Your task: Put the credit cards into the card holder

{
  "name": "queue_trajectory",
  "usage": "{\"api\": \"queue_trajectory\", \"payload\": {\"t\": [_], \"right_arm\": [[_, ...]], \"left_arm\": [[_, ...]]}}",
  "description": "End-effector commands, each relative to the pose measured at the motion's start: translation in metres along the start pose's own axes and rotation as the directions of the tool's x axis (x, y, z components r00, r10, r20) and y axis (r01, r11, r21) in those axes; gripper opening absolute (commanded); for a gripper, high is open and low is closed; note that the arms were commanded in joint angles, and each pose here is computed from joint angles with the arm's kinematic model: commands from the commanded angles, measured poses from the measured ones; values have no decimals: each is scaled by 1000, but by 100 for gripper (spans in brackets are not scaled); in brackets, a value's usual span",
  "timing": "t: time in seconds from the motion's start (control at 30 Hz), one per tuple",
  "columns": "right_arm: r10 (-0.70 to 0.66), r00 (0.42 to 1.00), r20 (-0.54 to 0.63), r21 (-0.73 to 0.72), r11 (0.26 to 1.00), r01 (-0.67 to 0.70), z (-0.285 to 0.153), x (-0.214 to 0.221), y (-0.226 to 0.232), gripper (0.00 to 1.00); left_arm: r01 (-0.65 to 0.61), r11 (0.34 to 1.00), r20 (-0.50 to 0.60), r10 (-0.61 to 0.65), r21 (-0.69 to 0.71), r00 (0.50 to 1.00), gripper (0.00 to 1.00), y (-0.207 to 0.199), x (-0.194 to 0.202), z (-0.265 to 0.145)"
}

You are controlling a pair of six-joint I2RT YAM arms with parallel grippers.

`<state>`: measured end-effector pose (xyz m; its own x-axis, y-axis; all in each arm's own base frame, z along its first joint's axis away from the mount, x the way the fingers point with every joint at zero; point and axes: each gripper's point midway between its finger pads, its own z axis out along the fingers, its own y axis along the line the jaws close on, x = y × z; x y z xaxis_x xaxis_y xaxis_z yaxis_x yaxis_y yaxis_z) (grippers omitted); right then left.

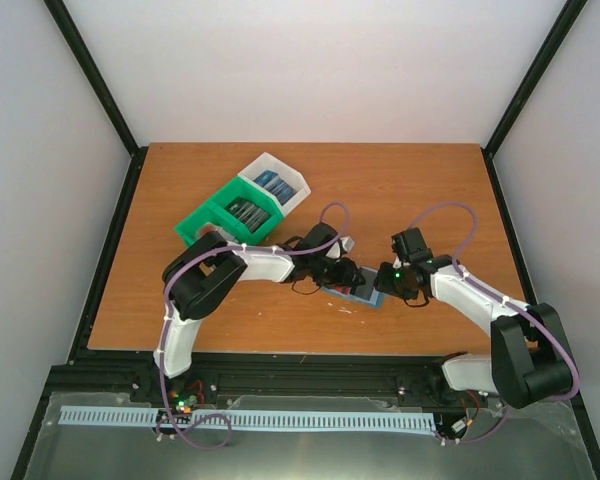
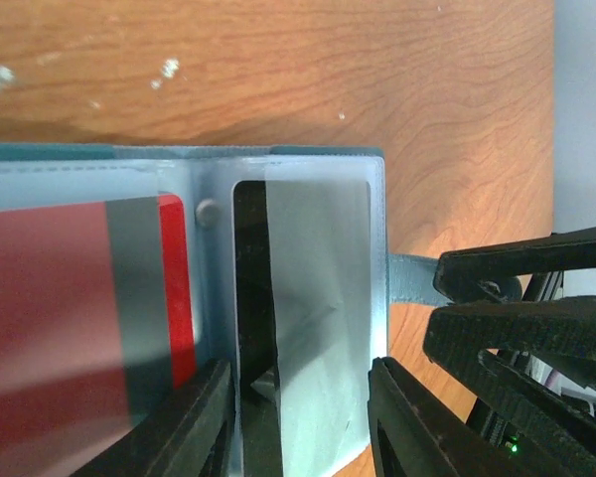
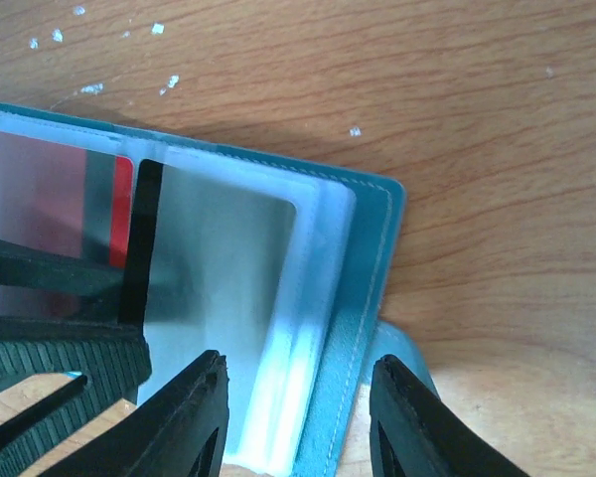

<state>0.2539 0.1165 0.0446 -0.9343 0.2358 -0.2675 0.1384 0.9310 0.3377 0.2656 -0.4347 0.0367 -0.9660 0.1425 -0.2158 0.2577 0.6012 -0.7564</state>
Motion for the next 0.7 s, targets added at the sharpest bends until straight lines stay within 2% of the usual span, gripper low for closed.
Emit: {"api": "queue_trajectory", "payload": {"t": [0.0, 0.23, 0.5, 0.67], "right_arm": [[9, 1000, -12, -10, 1000, -9, 2, 2, 1, 40], [16, 1000, 5, -14, 1000, -16, -1, -1, 2, 40], [48, 999, 15, -62, 997, -47, -5, 1, 8, 38], [54, 998, -21, -59, 997, -55, 4, 8, 5, 37]], "left_arm": [[-64, 998, -15, 64, 14, 998, 39, -21, 4, 1], [-93, 995, -26, 94, 40, 995, 43, -31, 6, -5], [-91, 994, -5, 91, -67, 996, 44, -16, 6, -14], [-90, 994, -25, 89, -66, 996, 38, -13, 12, -14]]}}
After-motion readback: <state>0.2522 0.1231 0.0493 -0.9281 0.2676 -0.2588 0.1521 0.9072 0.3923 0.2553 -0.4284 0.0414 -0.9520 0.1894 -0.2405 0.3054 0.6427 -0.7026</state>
